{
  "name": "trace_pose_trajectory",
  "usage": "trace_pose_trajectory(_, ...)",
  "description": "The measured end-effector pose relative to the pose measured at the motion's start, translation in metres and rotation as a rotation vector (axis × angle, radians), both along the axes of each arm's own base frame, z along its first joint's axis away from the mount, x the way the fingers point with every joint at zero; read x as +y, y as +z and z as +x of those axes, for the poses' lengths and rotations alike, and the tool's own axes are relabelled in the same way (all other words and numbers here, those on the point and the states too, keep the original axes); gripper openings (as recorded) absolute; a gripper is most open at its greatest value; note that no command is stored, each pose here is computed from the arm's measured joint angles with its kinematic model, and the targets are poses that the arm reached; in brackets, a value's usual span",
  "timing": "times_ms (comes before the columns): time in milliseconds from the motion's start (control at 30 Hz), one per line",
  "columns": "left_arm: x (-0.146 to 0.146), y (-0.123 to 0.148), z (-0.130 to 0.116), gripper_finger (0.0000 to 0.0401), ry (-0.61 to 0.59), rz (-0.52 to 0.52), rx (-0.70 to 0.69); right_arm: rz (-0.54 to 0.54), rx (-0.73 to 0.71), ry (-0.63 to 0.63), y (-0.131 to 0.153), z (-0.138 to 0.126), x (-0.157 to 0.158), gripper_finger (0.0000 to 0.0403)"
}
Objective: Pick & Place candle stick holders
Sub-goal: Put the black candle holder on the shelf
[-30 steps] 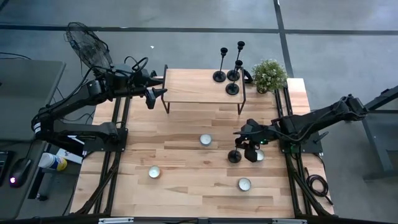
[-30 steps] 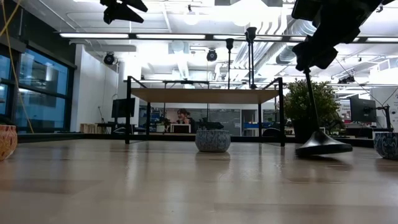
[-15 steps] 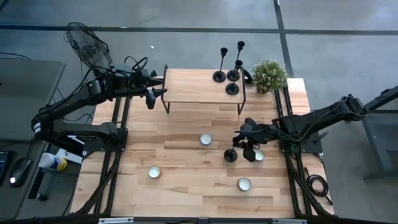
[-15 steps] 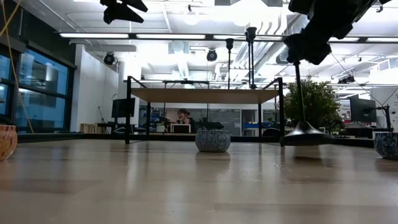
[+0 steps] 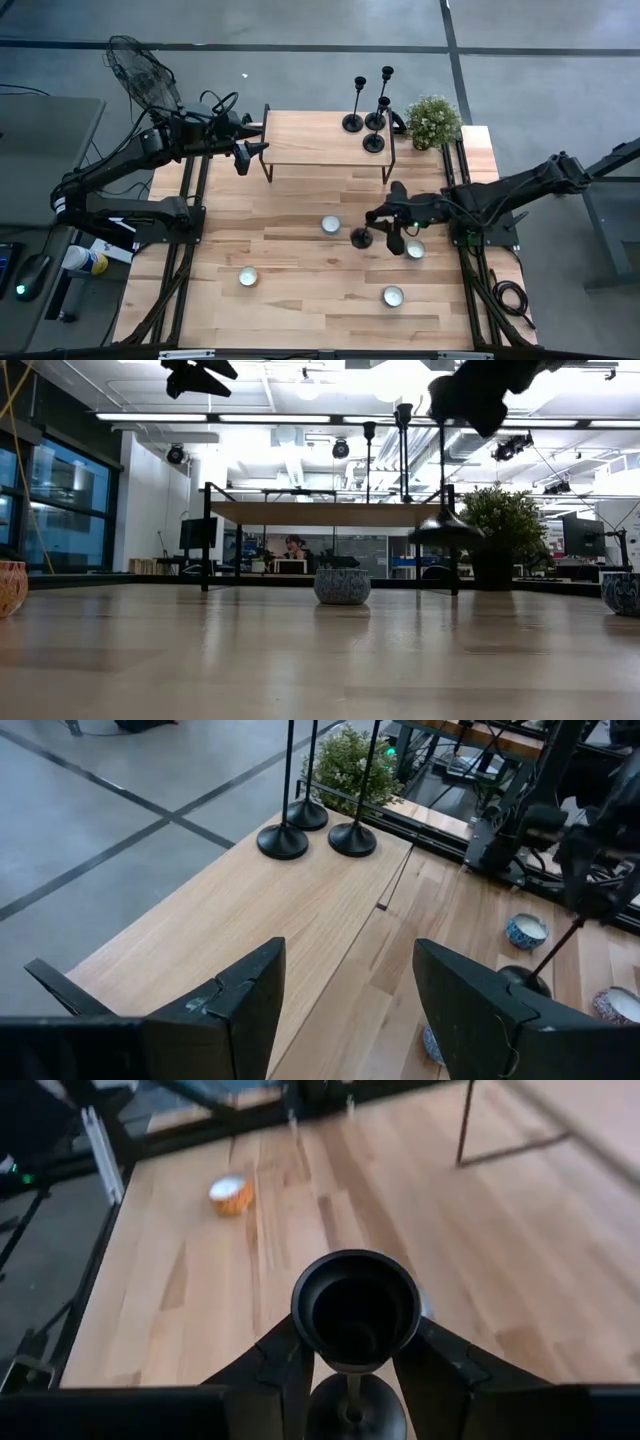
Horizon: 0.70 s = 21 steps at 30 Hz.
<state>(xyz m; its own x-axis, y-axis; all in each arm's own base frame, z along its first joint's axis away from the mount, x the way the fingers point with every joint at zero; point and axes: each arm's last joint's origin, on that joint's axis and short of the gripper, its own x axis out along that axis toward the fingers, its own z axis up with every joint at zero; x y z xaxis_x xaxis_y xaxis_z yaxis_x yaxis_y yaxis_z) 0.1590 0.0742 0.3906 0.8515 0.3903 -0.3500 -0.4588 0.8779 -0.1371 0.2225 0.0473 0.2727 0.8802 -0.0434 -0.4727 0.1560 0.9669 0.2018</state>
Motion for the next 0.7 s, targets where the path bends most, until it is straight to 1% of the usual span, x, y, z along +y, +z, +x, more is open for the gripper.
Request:
trace_pose_trajectory(200,0.0,0.0,0.0,0.0216,0.0,0.0,0.0,-0.103,-0.086,-0.091,0.029,0.004,-0.005,0.0121)
trace_pose_trajectory(400,0.0,0.0,0.0,0.0216,0.0,0.0,0.0,-0.15,-0.149,-0.197,0.056,0.013,-0.021,0.0121)
trace_pose_trajectory(533,0.0,0.0,0.0,0.0216,-0.002,0.007,0.003,-0.195,-0.149,-0.274,0.068,0.03,-0.032,0.0121)
trace_pose_trajectory(700,0.0,0.0,0.0,0.0216,-0.002,0.007,0.003,-0.265,-0.14,-0.416,0.082,0.058,-0.05,0.0121)
